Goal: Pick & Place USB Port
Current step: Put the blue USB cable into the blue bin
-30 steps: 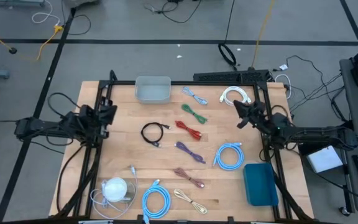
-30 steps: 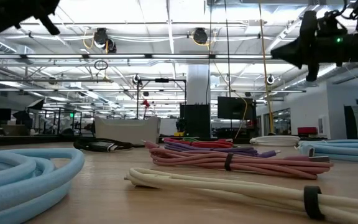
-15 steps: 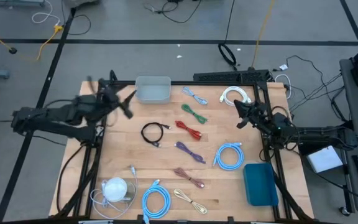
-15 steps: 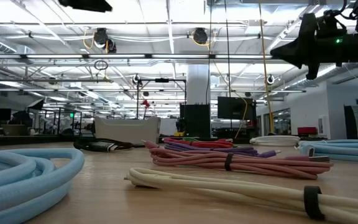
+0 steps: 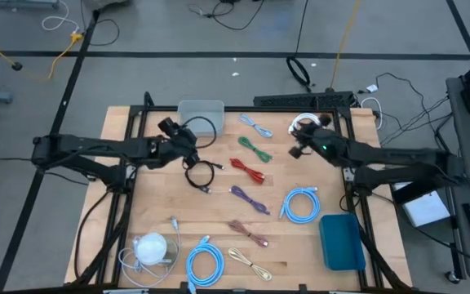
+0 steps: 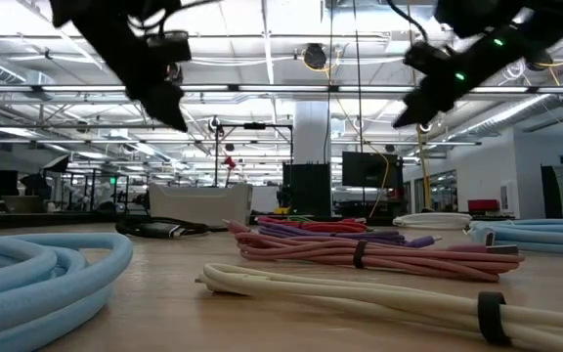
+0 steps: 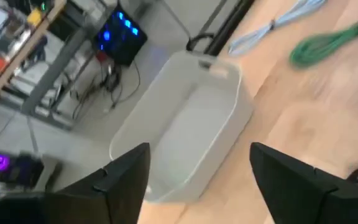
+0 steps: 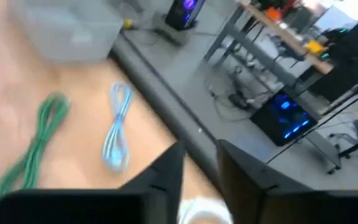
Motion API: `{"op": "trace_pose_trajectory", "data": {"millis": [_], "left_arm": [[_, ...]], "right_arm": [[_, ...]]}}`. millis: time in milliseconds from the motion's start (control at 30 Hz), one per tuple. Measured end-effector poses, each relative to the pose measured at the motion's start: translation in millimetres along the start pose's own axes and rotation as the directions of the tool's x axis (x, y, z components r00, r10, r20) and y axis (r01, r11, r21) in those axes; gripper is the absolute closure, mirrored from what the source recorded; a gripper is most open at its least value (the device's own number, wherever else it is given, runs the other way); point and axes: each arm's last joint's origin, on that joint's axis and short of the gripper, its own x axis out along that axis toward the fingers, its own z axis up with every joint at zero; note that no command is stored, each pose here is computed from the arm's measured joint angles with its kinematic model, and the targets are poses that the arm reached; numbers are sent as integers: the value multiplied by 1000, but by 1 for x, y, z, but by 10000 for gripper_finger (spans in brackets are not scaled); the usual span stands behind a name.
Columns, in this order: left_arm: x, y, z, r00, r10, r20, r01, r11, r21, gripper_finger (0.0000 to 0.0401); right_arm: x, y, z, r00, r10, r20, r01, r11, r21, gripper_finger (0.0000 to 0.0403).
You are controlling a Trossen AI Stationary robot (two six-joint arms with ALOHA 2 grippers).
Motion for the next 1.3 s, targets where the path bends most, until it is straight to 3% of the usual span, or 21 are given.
{"op": "trace_pose_trajectory", "data": {"millis": [233,333,433,567,733,800,867,1000,1067,1133,1300], "left_arm": [[14,-1,-20,999,41,11,-41,997,-65,185],[15,4,-24,998,61,28,-58,993,-103,191],[13,11,-23,993,90,81,-71,976,-208,191],[13,14,-26,982,88,166,-31,946,-321,192],[14,10,-33,972,-23,235,85,963,-255,192],[15,8,-35,969,-61,239,112,972,-206,192],[14,6,-34,963,-100,250,146,974,-171,192],[14,5,-33,950,-154,270,198,969,-145,192],[14,5,-33,949,-158,272,201,969,-141,192],[14,5,-33,949,-158,271,201,970,-136,192],[14,5,-33,950,-159,269,200,971,-132,192]], "right_arm": [[43,18,7,991,-129,-36,126,989,-75,186],[55,22,0,975,-217,-54,210,971,-116,161],[60,25,-2,967,-251,-47,247,966,-80,148],[63,32,0,983,-182,4,182,983,7,143],[58,44,7,994,38,102,-42,998,41,150],[57,51,5,981,168,97,-166,986,-29,155],[54,56,7,974,222,38,-215,967,-138,161],[48,69,11,990,80,-119,-119,918,-377,173],[45,75,15,990,6,-141,-68,897,-436,177],[44,80,26,992,-8,-123,-45,904,-426,179],[61,75,40,988,25,-153,-62,967,-247,181]]}}
